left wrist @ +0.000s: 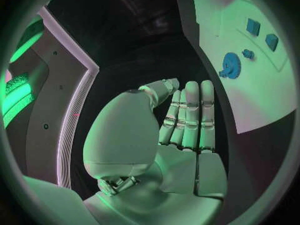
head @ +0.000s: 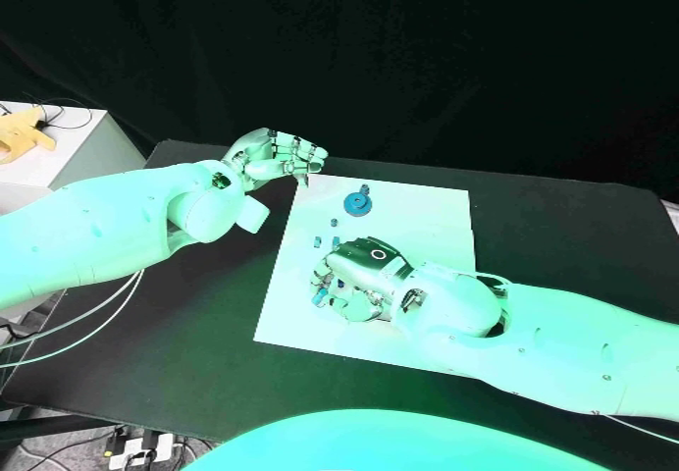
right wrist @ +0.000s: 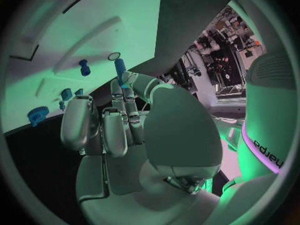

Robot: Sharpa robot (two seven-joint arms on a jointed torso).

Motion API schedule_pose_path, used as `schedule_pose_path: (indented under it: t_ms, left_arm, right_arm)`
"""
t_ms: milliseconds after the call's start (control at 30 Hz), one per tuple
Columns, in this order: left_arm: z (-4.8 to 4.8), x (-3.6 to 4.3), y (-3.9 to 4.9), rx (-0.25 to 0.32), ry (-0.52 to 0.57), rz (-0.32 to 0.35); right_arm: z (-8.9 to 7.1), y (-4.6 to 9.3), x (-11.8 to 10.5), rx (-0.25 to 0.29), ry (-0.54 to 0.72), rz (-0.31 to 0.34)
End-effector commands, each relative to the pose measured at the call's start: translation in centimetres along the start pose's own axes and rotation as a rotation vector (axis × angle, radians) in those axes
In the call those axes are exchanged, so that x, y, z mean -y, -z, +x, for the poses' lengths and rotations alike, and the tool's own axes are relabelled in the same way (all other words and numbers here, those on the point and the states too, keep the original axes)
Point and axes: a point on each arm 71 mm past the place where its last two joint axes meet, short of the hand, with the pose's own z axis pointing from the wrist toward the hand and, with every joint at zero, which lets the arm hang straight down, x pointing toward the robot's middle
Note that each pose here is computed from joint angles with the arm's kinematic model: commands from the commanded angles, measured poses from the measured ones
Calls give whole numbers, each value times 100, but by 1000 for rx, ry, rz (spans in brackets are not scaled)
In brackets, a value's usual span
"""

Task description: Assemble the parts on the task board

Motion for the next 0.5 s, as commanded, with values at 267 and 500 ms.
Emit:
schedule_pose_path:
  t_ms: [267,500]
  left_arm:
    - [7,8,1,-16,4,5]
    - [4,6,1,-17,4,4]
  right_arm:
    - [18,14,10,6,51,-4]
    - [35,17,26,-10,58,2]
